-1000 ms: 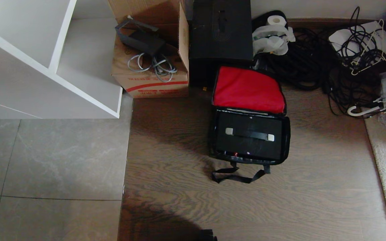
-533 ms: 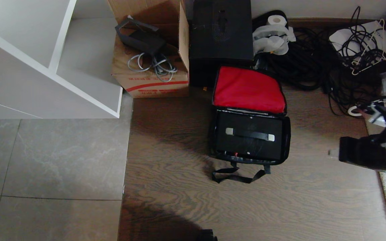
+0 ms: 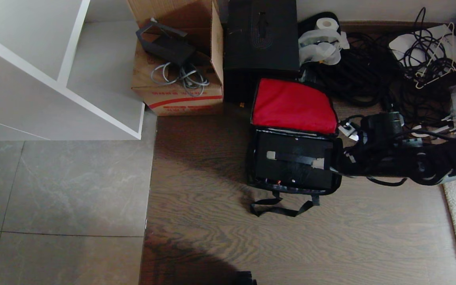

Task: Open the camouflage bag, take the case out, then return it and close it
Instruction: Grip the handle

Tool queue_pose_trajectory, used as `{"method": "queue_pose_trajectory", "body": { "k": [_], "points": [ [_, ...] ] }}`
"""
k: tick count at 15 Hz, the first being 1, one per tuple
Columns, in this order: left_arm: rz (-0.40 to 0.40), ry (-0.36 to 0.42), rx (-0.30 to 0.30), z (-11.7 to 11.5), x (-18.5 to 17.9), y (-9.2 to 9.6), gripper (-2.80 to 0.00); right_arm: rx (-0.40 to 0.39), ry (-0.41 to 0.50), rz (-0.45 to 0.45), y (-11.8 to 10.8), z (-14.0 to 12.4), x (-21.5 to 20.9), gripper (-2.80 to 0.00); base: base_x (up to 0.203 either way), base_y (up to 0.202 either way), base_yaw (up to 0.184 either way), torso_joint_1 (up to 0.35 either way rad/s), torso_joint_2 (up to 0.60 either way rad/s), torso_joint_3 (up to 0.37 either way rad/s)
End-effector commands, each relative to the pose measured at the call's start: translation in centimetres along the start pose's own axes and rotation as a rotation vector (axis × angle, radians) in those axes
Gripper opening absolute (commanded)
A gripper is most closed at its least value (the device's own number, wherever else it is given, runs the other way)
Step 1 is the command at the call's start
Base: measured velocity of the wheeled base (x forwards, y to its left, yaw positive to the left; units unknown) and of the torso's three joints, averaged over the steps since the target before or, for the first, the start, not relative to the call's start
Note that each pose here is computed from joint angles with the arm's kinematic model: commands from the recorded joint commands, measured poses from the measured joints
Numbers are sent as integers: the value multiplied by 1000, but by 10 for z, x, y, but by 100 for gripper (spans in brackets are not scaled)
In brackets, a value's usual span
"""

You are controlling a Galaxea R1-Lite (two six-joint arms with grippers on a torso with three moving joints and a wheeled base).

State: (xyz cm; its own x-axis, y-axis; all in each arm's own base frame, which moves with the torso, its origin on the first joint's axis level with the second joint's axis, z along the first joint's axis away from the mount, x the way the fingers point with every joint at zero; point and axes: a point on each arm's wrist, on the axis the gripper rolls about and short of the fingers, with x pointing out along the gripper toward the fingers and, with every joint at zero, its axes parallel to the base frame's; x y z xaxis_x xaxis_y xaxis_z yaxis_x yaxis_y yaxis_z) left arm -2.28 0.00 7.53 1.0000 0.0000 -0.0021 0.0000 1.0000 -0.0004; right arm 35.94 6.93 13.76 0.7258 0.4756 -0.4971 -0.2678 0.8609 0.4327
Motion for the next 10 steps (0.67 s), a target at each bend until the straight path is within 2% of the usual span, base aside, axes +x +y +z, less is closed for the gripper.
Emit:
{"method": "queue_pose_trajectory", "body": {
  "k": [1, 4, 10],
  "points": [
    [0, -1, 0, 0, 0, 0, -280, -1, 22, 10, -10, -5, 28, 0, 0, 0, 0, 0, 0, 0],
    [0, 1, 0, 0, 0, 0, -280, -46, 25, 7, -16, -6, 42, 0, 0, 0, 0, 0, 0, 0],
    [0, 0, 0, 0, 0, 0, -280, -45, -34, 5, -24, 0, 45, 0, 0, 0, 0, 0, 0, 0]
  ]
}}
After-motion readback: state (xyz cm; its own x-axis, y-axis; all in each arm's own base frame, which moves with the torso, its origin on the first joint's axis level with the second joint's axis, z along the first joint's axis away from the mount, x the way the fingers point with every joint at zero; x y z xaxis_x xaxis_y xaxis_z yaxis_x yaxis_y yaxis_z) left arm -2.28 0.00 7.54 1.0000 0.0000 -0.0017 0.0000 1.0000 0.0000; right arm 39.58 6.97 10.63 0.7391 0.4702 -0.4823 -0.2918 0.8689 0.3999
